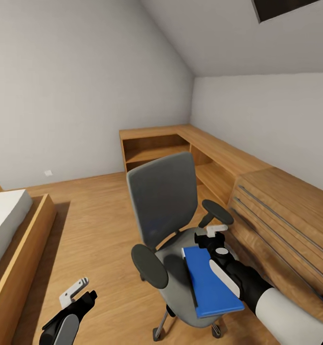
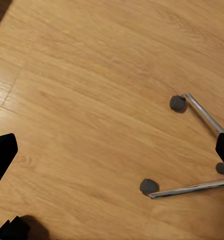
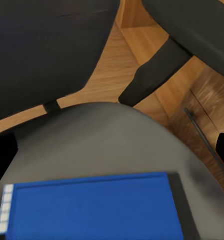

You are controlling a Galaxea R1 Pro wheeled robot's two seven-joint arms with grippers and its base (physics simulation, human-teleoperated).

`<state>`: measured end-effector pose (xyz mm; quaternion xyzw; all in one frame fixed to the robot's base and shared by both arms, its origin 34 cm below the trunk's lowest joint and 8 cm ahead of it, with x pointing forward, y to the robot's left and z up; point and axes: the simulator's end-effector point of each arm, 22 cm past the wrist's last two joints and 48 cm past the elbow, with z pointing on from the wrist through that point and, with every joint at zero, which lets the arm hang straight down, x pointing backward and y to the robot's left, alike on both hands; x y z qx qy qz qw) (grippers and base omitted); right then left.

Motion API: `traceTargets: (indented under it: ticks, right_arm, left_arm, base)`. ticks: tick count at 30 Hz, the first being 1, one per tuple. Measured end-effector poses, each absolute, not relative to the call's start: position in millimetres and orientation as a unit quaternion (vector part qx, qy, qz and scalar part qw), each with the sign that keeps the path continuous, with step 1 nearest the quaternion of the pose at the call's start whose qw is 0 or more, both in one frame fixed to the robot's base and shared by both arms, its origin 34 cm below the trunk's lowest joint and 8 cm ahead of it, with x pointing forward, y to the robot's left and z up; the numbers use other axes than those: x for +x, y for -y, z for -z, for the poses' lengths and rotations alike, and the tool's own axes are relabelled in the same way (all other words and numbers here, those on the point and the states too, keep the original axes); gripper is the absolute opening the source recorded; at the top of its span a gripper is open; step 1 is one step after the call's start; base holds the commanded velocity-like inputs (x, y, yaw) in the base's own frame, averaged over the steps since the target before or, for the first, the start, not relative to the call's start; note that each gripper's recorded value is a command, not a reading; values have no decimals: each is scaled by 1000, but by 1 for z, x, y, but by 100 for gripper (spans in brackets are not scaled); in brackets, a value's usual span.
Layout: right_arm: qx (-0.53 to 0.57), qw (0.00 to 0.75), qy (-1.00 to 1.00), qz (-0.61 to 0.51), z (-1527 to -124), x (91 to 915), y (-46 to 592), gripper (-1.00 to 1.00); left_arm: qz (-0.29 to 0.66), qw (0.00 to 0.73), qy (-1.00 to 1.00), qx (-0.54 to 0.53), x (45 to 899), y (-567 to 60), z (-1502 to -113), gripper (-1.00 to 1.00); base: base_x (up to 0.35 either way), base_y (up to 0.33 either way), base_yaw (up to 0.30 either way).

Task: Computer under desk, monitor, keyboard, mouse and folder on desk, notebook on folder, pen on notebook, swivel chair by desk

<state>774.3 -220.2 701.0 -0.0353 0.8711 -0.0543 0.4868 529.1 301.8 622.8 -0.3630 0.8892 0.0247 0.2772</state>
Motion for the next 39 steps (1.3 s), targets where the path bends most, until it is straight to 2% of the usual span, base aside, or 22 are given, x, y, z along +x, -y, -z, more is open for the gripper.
traceTargets:
  ticks: [28,39]
  right_arm:
    - [-37,484,-873,54,-661,769,218,100]
    - [-39,428,-903,33,-638,753,210,100]
  left_arm:
    - [-23,278,-890,-360,526,-299,-584,100]
    - [-25,279,-890,-359,526,-300,-584,100]
  base:
    - [6,0,0]
    - [63,0,0]
